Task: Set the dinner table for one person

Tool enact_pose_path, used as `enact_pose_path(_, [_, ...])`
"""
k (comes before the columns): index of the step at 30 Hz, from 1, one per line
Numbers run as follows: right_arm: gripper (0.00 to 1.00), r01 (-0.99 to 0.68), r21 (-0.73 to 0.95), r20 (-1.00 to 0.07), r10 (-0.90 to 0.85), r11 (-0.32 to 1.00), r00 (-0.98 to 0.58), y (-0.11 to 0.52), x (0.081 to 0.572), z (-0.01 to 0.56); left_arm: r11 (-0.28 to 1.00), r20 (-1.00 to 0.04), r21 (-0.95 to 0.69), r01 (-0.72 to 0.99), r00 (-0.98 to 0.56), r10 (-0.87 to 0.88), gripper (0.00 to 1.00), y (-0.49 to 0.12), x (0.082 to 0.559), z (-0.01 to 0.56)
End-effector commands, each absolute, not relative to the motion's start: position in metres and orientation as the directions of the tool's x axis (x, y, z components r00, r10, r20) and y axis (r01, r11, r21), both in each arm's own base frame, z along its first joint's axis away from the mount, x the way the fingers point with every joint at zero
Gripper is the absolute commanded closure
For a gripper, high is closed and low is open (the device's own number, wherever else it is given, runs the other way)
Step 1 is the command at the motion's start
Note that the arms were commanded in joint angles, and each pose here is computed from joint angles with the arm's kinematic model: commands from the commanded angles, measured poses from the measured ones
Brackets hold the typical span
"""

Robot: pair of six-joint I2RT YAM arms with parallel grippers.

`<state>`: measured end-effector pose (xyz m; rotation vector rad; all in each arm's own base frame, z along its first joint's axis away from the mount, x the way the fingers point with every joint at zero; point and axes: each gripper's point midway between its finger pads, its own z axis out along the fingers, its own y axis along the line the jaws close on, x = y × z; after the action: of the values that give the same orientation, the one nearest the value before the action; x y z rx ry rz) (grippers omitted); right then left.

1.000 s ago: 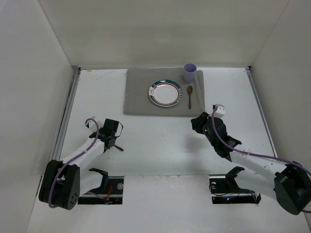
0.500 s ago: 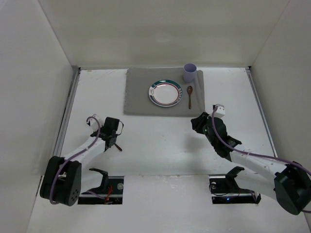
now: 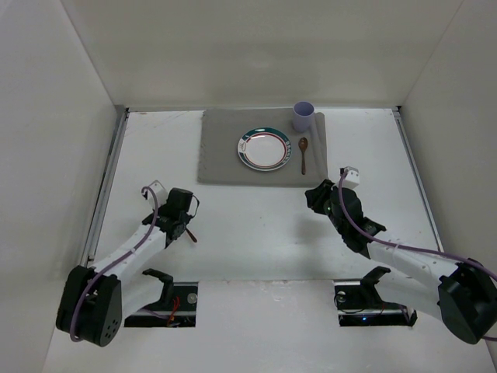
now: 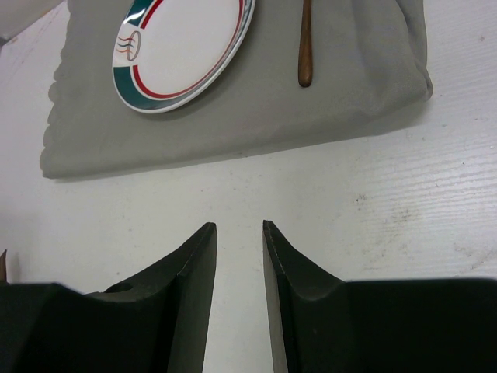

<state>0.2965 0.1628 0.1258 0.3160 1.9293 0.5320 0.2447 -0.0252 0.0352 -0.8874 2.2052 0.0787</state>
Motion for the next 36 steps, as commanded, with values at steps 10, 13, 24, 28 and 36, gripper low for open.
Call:
enact_pose_path(10, [0.64, -0.068, 0.53, -0.811, 0.481, 0.845, -0.333, 0.172, 0.308, 0.158, 0.894, -0.765, -0.24, -0.378, -0.494, -0.414, 0.96, -0.088, 0.334, 0.112])
enact_pose_path(13, [0.64, -0.074, 0.532, -0.81, 0.482, 0.843, -0.334, 0.174, 0.307, 0.16, 0.927, -0.781, -0.253, -0.278, -0.506, -0.365, 0.96, -0.115, 0.371, 0.128])
enact_pose_path(24, [0.64, -0.08, 0.536, -0.812, 0.487, 0.84, -0.323, 0.173, 0.306, 0.163, 0.999, -0.827, -0.031, -0.015, -0.562, -0.034, 0.95, -0.162, 0.487, 0.13])
enact_pose_path(28, [0.64, -0.079, 0.534, -0.814, 0.487, 0.842, -0.316, 0.172, 0.306, 0.164, 1.0, -0.799, -0.004, 0.021, -0.602, 0.01, 0.95, -0.165, 0.506, 0.114])
enact_pose_path(36, [0.64, -0.074, 0.53, -0.814, 0.483, 0.845, -0.321, 0.172, 0.307, 0.162, 0.999, -0.773, 0.009, 0.031, -0.634, 0.027, 0.95, -0.165, 0.516, 0.09])
